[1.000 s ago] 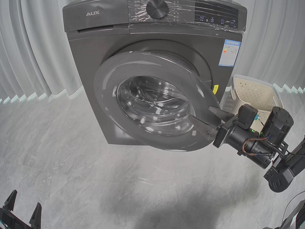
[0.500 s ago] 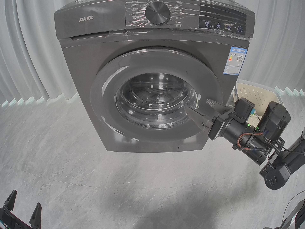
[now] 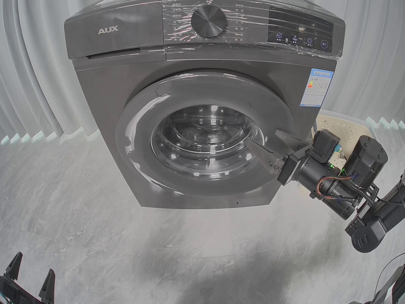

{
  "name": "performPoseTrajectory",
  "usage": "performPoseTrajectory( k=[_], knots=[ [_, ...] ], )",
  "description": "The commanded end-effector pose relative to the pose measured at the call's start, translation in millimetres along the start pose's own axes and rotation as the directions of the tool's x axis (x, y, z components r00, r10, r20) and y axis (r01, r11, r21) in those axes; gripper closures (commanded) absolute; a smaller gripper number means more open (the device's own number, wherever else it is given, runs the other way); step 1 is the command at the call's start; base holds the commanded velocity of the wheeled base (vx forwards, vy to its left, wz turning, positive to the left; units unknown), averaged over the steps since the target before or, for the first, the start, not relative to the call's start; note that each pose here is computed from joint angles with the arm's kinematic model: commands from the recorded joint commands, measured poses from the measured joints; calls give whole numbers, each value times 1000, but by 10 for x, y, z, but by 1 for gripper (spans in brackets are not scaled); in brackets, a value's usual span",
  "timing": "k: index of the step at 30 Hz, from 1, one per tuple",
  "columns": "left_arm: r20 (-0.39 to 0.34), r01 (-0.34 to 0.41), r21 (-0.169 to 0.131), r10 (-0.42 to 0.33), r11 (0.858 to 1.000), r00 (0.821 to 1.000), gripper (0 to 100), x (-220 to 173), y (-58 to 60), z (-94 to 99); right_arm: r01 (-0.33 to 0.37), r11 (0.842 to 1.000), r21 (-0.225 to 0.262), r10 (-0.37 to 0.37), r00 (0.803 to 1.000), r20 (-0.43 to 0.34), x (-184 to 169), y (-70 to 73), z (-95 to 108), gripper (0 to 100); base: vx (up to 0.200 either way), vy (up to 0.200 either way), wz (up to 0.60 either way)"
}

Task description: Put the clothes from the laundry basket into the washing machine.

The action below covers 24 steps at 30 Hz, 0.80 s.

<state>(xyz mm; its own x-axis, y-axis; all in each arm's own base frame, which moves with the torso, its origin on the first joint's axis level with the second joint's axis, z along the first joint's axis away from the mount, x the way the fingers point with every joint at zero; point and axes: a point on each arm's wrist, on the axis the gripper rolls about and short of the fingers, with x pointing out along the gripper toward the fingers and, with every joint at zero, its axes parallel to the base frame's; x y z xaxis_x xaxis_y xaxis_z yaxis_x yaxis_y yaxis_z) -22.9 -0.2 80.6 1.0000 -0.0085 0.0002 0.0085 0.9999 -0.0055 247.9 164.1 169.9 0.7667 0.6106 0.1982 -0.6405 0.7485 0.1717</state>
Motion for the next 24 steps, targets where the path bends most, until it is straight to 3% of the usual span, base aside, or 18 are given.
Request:
performPoseTrajectory(
  k=[1,18,24],
  knots=[
    [-2,-1,-1,1,1000,1000,0,1,0,-53,-1,1000,-1,1,1000,7,14,-1,12,0,200,0,0],
    [-2,-2,-8,2,1000,1000,0,1,1,-53,17,1000,-3,-17,1000,24,23,-22,47,0,12,0,0],
    [-2,-2,-8,2,1000,1000,0,1,1,-53,62,998,-5,-61,995,77,70,-37,123,0,0,0,0]
  ],
)
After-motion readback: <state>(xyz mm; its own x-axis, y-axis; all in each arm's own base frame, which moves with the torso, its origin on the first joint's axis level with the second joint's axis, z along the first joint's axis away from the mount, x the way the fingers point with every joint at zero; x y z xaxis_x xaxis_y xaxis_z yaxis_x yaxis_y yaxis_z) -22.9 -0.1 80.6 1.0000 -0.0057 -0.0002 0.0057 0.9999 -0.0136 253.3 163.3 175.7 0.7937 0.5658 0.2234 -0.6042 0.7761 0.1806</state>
